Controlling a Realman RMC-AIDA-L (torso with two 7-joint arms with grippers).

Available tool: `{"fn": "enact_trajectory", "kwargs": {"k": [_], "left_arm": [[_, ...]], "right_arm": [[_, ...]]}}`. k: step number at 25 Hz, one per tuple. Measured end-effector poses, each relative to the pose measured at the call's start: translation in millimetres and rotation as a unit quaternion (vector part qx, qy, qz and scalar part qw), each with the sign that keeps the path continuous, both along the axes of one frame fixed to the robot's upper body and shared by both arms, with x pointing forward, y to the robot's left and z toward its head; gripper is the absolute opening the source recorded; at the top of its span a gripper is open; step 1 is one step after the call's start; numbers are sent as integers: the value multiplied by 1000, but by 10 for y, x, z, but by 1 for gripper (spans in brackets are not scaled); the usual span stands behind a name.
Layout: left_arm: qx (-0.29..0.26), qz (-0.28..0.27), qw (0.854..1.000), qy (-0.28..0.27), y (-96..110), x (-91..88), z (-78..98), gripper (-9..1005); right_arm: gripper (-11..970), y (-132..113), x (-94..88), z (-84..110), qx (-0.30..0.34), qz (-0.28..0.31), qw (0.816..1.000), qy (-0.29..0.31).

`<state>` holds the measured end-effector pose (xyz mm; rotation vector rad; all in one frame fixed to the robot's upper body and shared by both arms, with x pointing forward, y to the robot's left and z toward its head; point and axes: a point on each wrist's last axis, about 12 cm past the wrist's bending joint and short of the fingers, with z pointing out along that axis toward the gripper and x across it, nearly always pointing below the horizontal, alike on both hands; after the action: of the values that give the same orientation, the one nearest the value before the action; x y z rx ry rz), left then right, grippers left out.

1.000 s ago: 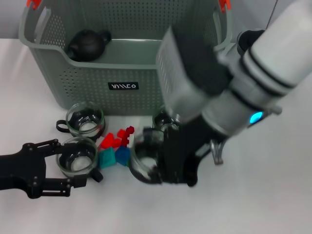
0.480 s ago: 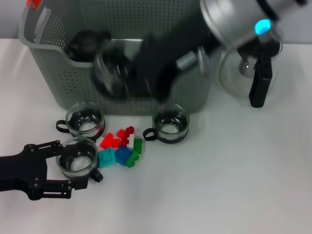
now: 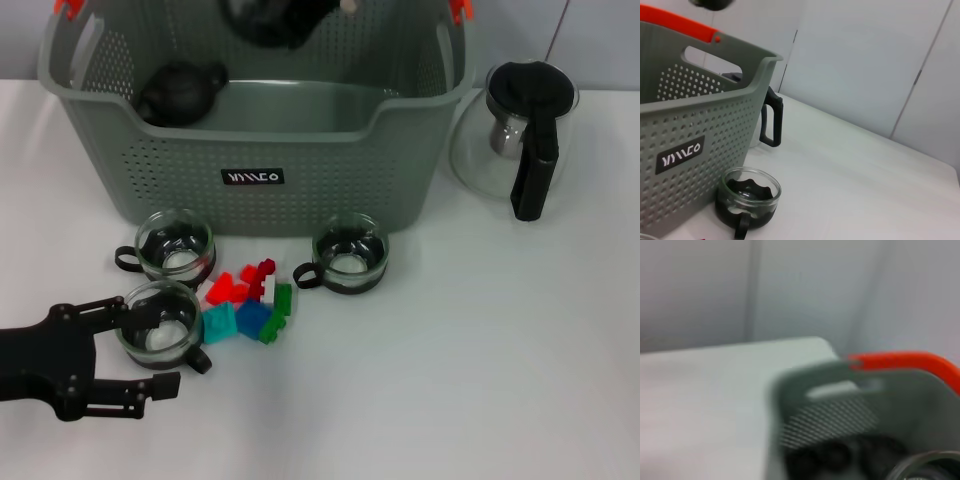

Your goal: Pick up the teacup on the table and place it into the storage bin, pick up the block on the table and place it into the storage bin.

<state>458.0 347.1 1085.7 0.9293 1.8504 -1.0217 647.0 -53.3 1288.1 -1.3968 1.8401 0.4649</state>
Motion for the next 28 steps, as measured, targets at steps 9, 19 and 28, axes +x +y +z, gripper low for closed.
{"fn": "enact_trajectory", "kwargs": {"k": [9, 19, 28], "left_arm": [[5, -3, 1000, -5, 0, 21, 8, 920], [7, -4, 1000, -13, -4, 25, -5, 920], [7, -4, 1000, -13, -8, 29, -9, 920]], "right_arm": [[61, 5, 418, -291, -72, -116, 990, -22], [77, -130, 517, -682, -122, -152, 981, -16], [93, -234, 504, -817, -136, -158, 978, -1]]}}
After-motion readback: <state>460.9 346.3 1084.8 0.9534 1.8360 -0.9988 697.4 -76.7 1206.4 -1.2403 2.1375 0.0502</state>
